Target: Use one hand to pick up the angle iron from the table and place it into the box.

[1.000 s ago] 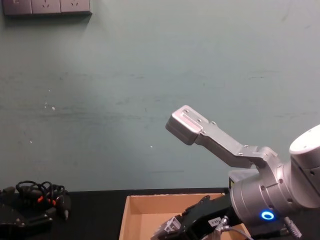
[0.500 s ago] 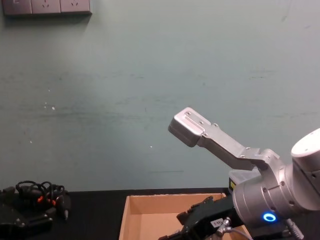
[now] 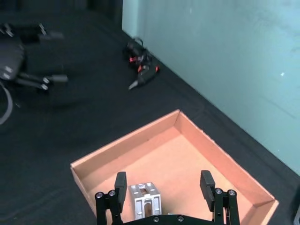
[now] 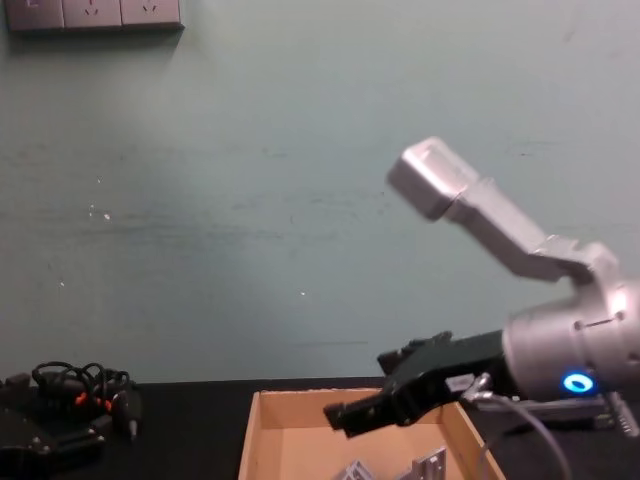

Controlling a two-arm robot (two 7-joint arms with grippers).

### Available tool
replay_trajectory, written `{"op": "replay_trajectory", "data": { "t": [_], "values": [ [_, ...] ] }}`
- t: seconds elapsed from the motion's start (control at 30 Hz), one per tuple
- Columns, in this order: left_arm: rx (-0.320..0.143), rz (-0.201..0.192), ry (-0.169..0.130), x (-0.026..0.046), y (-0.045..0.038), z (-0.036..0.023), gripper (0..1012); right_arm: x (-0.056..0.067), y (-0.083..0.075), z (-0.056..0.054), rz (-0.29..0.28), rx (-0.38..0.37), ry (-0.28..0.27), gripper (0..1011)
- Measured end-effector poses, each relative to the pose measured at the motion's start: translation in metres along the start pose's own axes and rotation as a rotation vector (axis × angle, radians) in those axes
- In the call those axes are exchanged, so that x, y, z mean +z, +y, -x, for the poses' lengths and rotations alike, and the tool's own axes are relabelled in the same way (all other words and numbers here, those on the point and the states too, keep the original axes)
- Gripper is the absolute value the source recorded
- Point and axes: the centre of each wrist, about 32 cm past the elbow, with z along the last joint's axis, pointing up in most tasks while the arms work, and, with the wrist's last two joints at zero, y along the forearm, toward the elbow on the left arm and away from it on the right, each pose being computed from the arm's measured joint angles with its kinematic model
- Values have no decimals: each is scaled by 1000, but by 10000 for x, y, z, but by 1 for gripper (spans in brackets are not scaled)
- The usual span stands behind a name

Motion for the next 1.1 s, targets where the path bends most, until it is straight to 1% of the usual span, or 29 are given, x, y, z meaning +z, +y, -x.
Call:
{"op": "replay_trajectory", "data": {
  "t": [0.03, 0.1, 0.13, 0.2, 0.23, 0.3, 0.37, 0.4, 0.5, 0.53, 0.57, 0.63, 0.67, 0.8, 0.87, 0.97, 1.0, 1.1],
  "values": [
    [0, 0, 0, 0, 0, 0, 1011, 1, -64, -5, -18, -1, 6, 1000],
    [0, 0, 0, 0, 0, 0, 1011, -4, -140, -1, -39, 3, 13, 1000],
    [0, 0, 0, 0, 0, 0, 1012, -5, -230, 6, -60, 9, 16, 1000],
    [0, 0, 0, 0, 0, 0, 1011, -19, -318, 15, -77, 16, 19, 1000],
    [0, 0, 0, 0, 0, 0, 1011, -24, -410, 32, -95, 25, 17, 1000],
    [0, 0, 0, 0, 0, 0, 1011, -41, -526, 49, -113, 44, 14, 1000],
    [0, 0, 0, 0, 0, 0, 1011, -55, -608, 61, -119, 59, 7, 1000],
    [0, 0, 0, 0, 0, 0, 1011, -68, -682, 70, -123, 73, 0, 1000],
    [0, 0, 0, 0, 0, 0, 1011, -96, -786, 86, -123, 102, -11, 1000],
    [0, 0, 0, 0, 0, 0, 1011, -105, -851, 97, -123, 126, -21, 1000],
    [0, 0, 0, 0, 0, 0, 1011, -113, -881, 101, -120, 138, -26, 1000],
    [0, 0, 0, 0, 0, 0, 1011, -123, -926, 116, -115, 164, -34, 1000],
    [0, 0, 0, 0, 0, 0, 1011, -128, -960, 130, -109, 191, -43, 1000],
    [0, 0, 0, 0, 0, 0, 1011, -151, -1004, 174, -86, 269, -69, 1000],
    [0, 0, 0, 0, 0, 0, 1011, -174, -1001, 208, -68, 312, -81, 1000],
    [0, 0, 0, 0, 0, 0, 1011, -192, -985, 236, -53, 349, -91, 1000],
    [0, 0, 0, 0, 0, 0, 1011, -211, -970, 245, -39, 369, -96, 1000],
    [0, 0, 0, 0, 0, 0, 1011, -262, -919, 259, -10, 399, -101, 1000]
  ]
}}
